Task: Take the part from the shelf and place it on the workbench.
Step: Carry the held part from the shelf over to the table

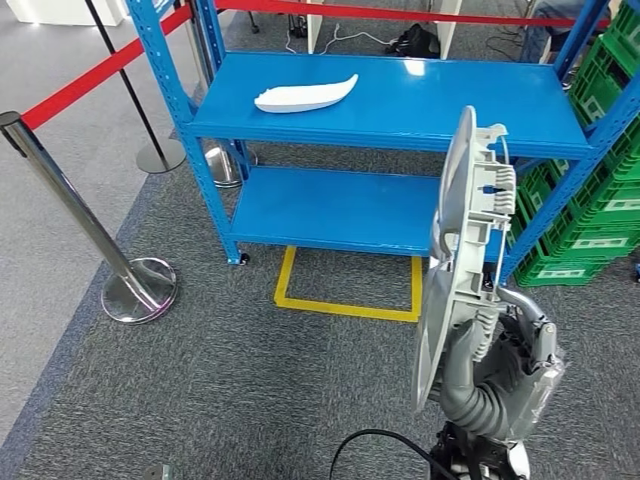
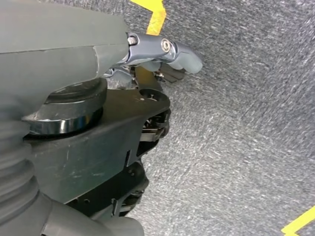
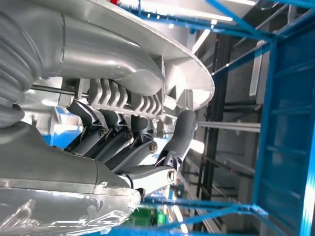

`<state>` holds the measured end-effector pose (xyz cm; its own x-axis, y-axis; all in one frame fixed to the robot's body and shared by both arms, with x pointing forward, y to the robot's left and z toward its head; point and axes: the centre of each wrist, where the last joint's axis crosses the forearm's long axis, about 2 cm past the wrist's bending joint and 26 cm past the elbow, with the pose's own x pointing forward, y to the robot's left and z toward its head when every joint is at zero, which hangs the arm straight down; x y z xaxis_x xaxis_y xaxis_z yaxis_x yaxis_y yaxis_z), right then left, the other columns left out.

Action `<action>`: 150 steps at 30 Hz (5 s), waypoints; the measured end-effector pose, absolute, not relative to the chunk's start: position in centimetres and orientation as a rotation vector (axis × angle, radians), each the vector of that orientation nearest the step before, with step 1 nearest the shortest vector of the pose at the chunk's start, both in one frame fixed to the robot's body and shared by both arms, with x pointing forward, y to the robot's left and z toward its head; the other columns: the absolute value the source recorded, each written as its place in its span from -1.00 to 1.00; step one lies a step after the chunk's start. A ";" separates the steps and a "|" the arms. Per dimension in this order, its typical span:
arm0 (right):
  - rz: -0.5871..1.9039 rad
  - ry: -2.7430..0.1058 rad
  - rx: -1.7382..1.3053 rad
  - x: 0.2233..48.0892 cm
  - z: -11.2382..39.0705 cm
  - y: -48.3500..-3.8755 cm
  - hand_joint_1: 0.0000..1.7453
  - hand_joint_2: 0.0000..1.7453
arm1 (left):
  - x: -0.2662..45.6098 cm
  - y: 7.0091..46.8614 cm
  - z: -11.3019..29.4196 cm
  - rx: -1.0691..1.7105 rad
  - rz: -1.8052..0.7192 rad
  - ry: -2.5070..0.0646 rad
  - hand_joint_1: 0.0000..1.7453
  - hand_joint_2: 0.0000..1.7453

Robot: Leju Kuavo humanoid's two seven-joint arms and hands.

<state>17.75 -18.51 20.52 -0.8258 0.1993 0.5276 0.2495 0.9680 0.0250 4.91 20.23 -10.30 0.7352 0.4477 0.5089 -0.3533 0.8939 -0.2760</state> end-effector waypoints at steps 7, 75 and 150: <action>-0.100 -2.580 -0.395 17.5 20.4 -18.6 1.00 1.00 | 4.9 20.6 -10.4 -0.161 0.433 -0.601 -1.00 1.00; -0.115 -2.568 -0.393 16.9 20.4 -18.3 1.00 1.00 | 5.0 20.5 -10.3 -0.155 0.437 -0.612 -1.00 1.00; -0.080 -2.535 -0.429 16.9 19.9 -18.2 1.00 1.00 | 4.8 20.5 -10.3 -0.150 0.439 -0.608 -1.00 1.00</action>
